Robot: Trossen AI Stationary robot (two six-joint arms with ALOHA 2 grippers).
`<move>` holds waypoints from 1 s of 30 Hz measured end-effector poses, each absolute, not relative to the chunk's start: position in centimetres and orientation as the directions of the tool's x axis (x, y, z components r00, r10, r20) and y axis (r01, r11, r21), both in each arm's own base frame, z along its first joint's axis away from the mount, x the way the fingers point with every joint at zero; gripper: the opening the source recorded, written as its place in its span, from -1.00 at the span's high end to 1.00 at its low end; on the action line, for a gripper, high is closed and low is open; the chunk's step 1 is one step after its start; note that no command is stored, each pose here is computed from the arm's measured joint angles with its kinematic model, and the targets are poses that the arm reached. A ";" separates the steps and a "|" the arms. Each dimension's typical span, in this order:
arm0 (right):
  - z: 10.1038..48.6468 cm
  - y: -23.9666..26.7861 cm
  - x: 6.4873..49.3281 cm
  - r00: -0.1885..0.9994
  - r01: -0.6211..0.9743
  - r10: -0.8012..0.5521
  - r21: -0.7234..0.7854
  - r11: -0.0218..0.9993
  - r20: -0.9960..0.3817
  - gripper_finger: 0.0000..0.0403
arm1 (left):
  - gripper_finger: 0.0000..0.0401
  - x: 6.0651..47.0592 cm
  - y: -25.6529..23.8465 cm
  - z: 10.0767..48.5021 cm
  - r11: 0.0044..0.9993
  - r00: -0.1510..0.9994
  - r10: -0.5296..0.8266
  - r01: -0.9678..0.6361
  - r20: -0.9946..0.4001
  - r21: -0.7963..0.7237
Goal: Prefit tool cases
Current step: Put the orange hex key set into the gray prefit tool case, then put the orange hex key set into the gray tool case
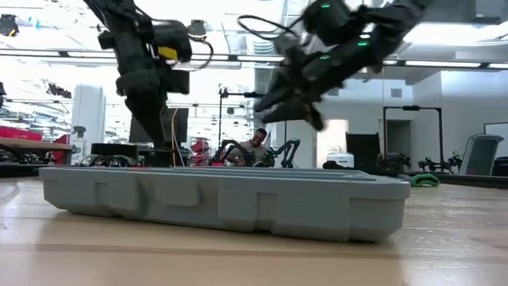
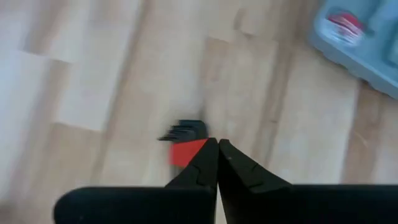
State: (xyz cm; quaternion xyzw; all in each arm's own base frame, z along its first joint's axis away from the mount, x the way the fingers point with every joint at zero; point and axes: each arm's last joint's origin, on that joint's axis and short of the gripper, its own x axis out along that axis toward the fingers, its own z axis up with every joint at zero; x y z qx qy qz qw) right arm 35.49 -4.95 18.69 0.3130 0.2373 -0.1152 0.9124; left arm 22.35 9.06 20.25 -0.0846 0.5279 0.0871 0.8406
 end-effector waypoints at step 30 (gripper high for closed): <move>14.3 -13.0 42.9 0.762 0.380 0.116 0.585 0.717 -0.637 0.37 | 1.00 23.5 8.3 11.6 0.842 0.631 0.065 -0.451 -0.773 -0.298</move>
